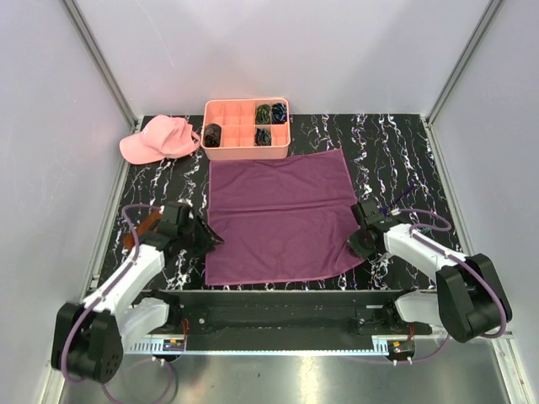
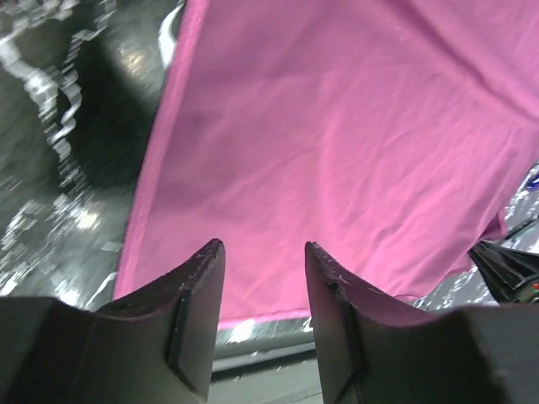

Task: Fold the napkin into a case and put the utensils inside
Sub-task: Pick up the flattened napkin from the center of the board.

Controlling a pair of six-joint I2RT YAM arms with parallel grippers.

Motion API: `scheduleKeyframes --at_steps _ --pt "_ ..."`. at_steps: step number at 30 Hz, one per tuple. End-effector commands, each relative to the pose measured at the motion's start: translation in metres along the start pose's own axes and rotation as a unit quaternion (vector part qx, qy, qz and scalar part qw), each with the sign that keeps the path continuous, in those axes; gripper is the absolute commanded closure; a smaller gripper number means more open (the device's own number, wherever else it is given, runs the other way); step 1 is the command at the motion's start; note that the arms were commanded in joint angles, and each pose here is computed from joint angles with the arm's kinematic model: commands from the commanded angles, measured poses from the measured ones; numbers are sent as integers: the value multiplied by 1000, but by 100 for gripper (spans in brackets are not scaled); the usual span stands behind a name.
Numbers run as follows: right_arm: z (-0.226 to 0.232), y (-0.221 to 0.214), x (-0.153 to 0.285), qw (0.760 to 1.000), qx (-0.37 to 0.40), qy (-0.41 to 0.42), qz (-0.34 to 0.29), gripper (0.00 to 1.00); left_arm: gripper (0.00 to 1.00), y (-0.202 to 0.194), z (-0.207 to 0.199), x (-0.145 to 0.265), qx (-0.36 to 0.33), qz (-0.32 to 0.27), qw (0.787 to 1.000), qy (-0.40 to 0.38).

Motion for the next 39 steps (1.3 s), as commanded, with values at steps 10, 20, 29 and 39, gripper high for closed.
scheduleKeyframes --at_steps 10,20,29,39 --pt "37 11 -17 993 96 67 -4 74 74 53 -28 -80 43 21 999 14" --pt "31 27 24 990 117 56 -51 68 81 87 -37 -73 25 -8 1000 7" --pt "-9 3 20 993 112 35 -1 47 61 55 -34 -34 -5 3 993 -114" --pt "-27 -3 24 999 42 -15 3 54 56 40 -29 -8 -12 4 991 -132"
Point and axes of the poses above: each gripper's point midway between its finger pads, its own x axis back along the fingers, its own z axis along the line the jaws close on, y = z × x, the point moved 10 cm from there along x, back along the fingers, and after that the axes turned 10 degrees about x, right-handed, at the moved point
